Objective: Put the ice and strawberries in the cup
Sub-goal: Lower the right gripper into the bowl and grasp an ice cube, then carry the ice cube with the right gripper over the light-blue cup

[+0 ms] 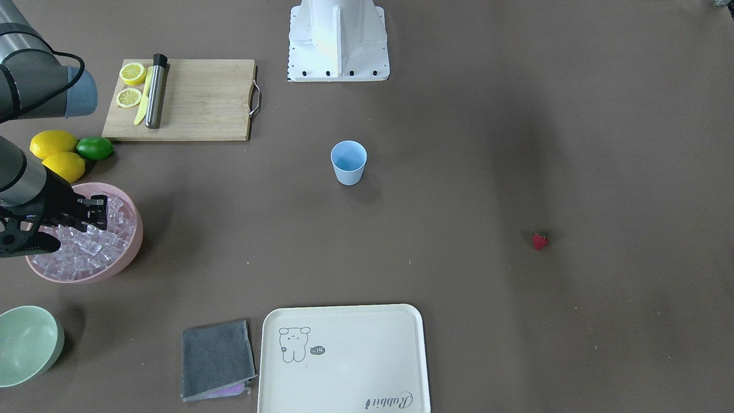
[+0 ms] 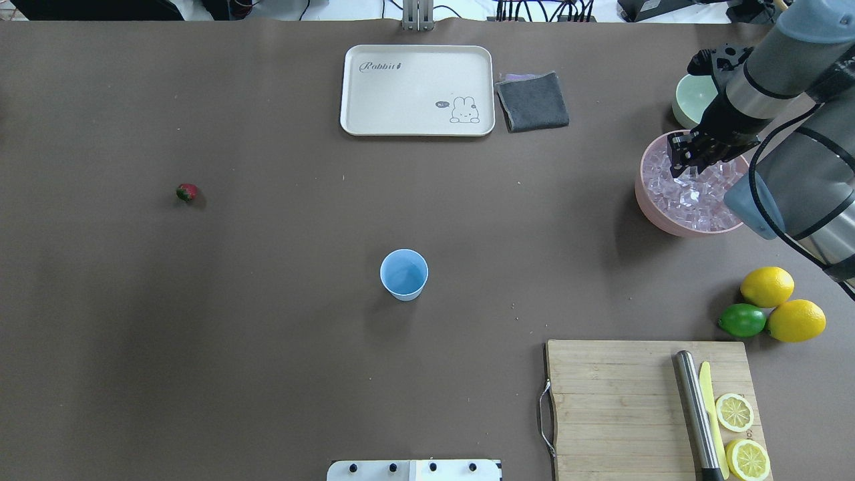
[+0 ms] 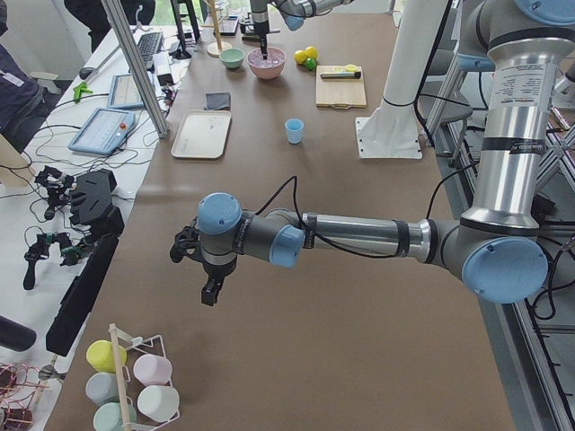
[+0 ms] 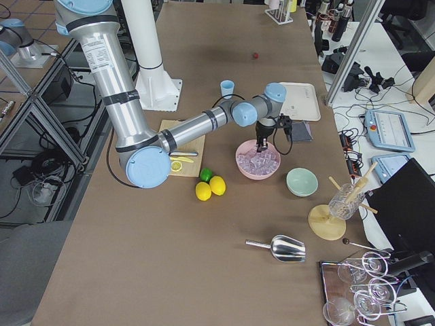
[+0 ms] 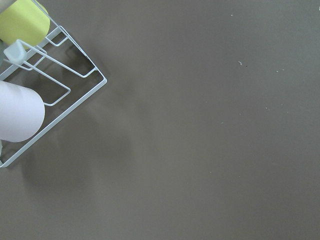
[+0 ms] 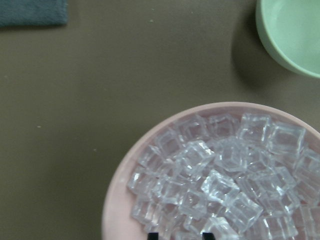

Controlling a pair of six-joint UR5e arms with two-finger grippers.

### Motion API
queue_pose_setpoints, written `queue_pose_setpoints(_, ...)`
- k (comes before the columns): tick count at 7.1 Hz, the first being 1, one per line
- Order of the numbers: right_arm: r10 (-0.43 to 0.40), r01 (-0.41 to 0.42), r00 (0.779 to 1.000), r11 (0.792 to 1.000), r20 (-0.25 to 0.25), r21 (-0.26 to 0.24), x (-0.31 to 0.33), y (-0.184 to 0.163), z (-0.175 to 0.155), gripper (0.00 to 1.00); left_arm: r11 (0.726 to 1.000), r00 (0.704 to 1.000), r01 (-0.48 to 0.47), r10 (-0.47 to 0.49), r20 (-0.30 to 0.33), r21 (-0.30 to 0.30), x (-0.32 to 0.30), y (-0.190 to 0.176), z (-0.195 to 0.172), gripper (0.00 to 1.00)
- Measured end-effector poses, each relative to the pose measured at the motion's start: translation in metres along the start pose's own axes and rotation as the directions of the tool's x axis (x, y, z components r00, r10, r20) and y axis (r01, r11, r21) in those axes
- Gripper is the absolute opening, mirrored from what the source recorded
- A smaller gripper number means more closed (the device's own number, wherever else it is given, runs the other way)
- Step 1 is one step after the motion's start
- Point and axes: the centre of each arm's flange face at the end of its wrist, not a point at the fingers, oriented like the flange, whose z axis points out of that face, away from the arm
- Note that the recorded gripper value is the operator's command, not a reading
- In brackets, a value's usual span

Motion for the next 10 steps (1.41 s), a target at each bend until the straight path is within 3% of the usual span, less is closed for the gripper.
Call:
queue_pose_setpoints(1, 0.005, -0.006, 0.999, 1.0, 0.04, 0.009, -0.021, 0.001, -0.023, 0.0, 1.0, 1.0, -0.001, 0.001, 0.0, 0.0, 0.0, 0.0, 0.0, 0.98)
queue_pose_setpoints(3, 0.112, -0.112, 0.982, 0.994, 0.154, -0.007, -0.127, 0.013, -0.041, 0.0, 1.0, 1.0, -0.001, 0.001, -0.001, 0.0, -0.001, 0.003, 0.001, 0.98)
queue_pose_setpoints(5, 0.215, -0.221, 0.94, 0.975, 0.265, -0.006, -0.271, 0.065, -0.023, 0.0, 1.0, 1.0, -0.001, 0.001, -0.001, 0.0, -0.002, 0.003, 0.002, 0.98)
queue_pose_setpoints(6, 0.235, -0.247, 0.926, 0.969, 0.297, 0.005, -0.334, 0.098, -0.013, 0.0, 1.0, 1.0, 0.001, -0.001, -0.001, -0.002, -0.003, 0.003, 0.004, 0.98)
queue_pose_setpoints(8, 0.239, -0.262, 0.919, 0.965, 0.312, 0.033, -0.408, 0.143, -0.001, 0.0, 1.0, 1.0, -0.001, 0.001, -0.001, 0.001, -0.009, 0.004, 0.01, 0.98)
queue_pose_setpoints(10, 0.229, -0.262, 0.929, 0.961, 0.29, 0.082, -0.423, 0.142, 0.009, 0.0, 1.0, 1.0, -0.009, 0.009, -0.001, 0.01, -0.017, 0.007, 0.019, 0.98)
